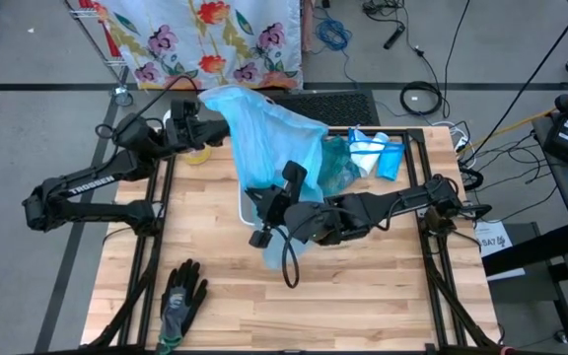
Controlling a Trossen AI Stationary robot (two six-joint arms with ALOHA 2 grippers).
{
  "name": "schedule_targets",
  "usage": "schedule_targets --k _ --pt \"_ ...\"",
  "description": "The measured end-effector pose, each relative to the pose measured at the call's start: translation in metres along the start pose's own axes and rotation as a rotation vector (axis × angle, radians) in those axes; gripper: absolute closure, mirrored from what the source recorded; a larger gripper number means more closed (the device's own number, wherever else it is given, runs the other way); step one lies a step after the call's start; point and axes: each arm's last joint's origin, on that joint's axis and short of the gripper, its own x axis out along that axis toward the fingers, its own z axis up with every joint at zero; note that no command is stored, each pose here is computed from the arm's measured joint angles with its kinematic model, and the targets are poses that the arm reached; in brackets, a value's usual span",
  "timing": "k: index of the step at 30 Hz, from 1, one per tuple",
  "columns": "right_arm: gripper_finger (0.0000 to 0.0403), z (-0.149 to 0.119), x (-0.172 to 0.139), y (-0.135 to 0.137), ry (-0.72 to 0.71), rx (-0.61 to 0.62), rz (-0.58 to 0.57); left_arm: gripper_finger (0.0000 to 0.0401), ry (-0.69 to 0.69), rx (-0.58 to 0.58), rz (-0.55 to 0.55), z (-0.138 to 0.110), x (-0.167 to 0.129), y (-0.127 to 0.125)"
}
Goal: Place trash/remove bag and relplace
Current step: Insert the light blue trash bag into the white trash bin
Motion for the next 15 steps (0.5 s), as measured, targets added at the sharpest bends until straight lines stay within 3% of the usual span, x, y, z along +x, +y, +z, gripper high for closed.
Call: schedule_targets --k 3,11,15 --pt "0.0403 0.0001 0.0049 -0.006 0.003 0.006 -0.013 0.0199 0.007 -0.002 -0.003 -0.0009 0.0003 -0.0003" --pt "0.0403 -0.0011 0.0062 -0.0033 0.005 -0.002 0.131 0.0199 -0.023 0.056 0.023 0.0032 -0.0012 0.0022" --pt "0.0403 -0.0026 0.0039 -0.0039 0.022 -0.025 0.027 0.0202 -0.004 -0.033 0.09 0.0037 -0.0027 0.0096"
